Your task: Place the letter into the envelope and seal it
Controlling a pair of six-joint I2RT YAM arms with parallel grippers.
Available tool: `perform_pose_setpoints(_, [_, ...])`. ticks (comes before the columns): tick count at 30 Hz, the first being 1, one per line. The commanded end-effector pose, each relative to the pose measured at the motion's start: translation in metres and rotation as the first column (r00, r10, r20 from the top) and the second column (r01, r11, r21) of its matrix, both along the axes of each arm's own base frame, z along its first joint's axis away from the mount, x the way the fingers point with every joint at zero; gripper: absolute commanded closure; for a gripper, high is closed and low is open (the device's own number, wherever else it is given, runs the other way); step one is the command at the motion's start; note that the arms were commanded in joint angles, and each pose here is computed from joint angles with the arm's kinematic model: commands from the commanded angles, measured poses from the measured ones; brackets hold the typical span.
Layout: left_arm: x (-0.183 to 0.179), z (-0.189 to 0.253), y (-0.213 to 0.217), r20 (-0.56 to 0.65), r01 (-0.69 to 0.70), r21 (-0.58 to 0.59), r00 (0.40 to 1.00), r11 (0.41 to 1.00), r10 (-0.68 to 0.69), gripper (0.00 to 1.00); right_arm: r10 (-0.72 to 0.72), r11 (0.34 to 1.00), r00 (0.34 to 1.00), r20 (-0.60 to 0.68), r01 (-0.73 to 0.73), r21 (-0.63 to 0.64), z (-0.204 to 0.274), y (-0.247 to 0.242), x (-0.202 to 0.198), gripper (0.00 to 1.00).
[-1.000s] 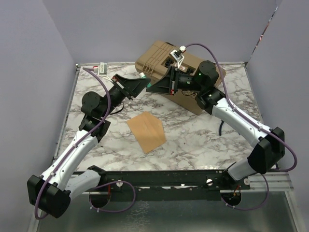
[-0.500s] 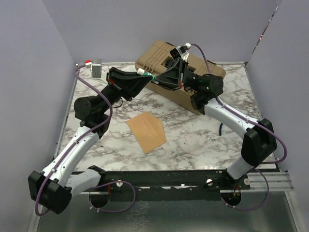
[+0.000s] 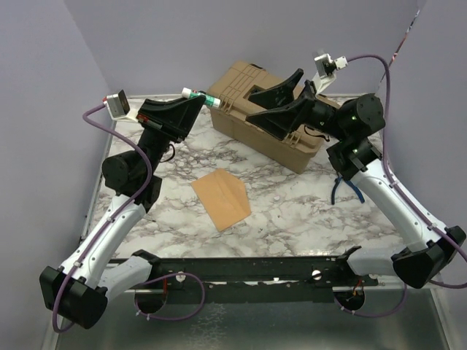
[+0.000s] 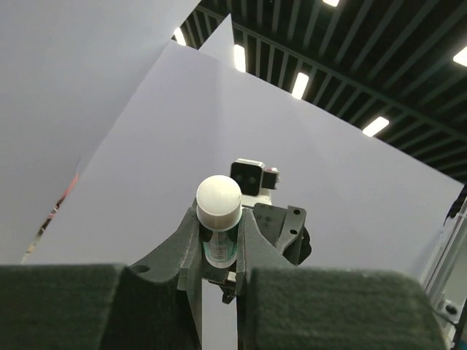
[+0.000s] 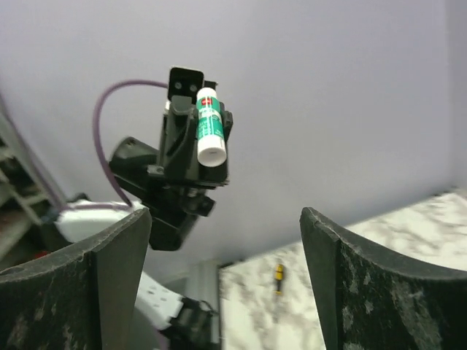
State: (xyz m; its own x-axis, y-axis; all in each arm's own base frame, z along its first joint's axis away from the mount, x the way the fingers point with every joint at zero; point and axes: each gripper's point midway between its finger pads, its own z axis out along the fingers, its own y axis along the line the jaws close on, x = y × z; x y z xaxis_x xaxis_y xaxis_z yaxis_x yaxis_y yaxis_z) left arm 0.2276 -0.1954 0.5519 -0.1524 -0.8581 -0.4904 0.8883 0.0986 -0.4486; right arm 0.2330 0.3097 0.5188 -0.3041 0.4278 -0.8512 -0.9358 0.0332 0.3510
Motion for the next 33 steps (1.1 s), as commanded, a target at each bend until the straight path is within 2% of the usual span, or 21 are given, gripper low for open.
perform_pose_setpoints(1, [0.015, -0.011, 0.002, -0.158, 0.077, -0.105, 0.983, 0.991, -0.093, 1.0, -0.202, 0.944, 0.939, 0.278, 0.262, -0.2, -0.032, 0.002, 0.033, 0.15])
perform_pose_setpoints(4, [0.018, -0.017, -0.001, -0.201, 0.098, -0.103, 0.973, 0.99, -0.117, 1.0, -0.253, 0.906, 0.868, 0.426, 0.367, -0.209, -0.026, 0.007, 0.035, 0.18])
perform_pose_setpoints(7, [0.022, -0.023, -0.003, -0.241, 0.101, -0.096, 0.963, 0.99, -0.121, 1.0, -0.256, 0.887, 0.776, 0.577, 0.426, -0.179, -0.021, 0.018, 0.03, 0.26])
perform_pose_setpoints(12, [0.025, -0.031, -0.006, -0.286, 0.114, -0.09, 0.949, 0.989, -0.135, 1.0, -0.303, 0.887, 0.664, 0.684, 0.459, -0.052, -0.005, 0.026, 0.016, 0.32])
perform_pose_setpoints(16, [0.027, -0.038, -0.008, -0.319, 0.12, -0.086, 0.937, 0.989, -0.141, 1.0, -0.29, 0.885, 0.6, 0.745, 0.464, -0.029, -0.003, 0.041, 0.005, 0.27])
perform_pose_setpoints(19, [0.027, -0.039, -0.008, -0.325, 0.121, -0.084, 0.935, 0.989, -0.142, 1.0, -0.298, 0.866, 0.559, 0.774, 0.499, -0.027, -0.005, 0.051, 0.006, 0.31])
perform_pose_setpoints(21, [0.026, -0.04, -0.008, -0.326, 0.117, -0.078, 0.935, 0.99, -0.136, 1.0, -0.31, 0.856, 0.555, 0.772, 0.516, -0.027, -0.006, 0.053, 0.008, 0.41])
perform_pose_setpoints(24, [0.026, -0.043, -0.006, -0.328, 0.103, -0.075, 0.937, 0.992, -0.122, 1.0, -0.265, 0.854, 0.588, 0.764, 0.511, -0.097, -0.01, 0.06, 0.013, 0.53])
perform_pose_setpoints(26, [0.026, -0.044, -0.006, -0.328, 0.1, -0.071, 0.937, 0.992, -0.118, 1.0, -0.249, 0.852, 0.603, 0.758, 0.508, -0.125, -0.015, 0.063, 0.014, 0.58])
perform_pose_setpoints(28, [0.025, -0.045, -0.006, -0.329, 0.103, -0.068, 0.937, 0.992, -0.12, 1.0, -0.249, 0.852, 0.601, 0.759, 0.509, -0.124, -0.018, 0.062, 0.013, 0.58])
perform_pose_setpoints(31, [0.025, -0.043, -0.006, -0.324, 0.104, -0.066, 0.938, 0.992, -0.12, 1.0, -0.252, 0.845, 0.599, 0.76, 0.52, -0.129, -0.022, 0.06, 0.015, 0.49])
perform_pose_setpoints(33, [0.024, -0.042, -0.007, -0.318, 0.107, -0.063, 0.94, 0.992, -0.121, 1.0, -0.254, 0.84, 0.599, 0.76, 0.525, -0.134, -0.024, 0.059, 0.016, 0.46])
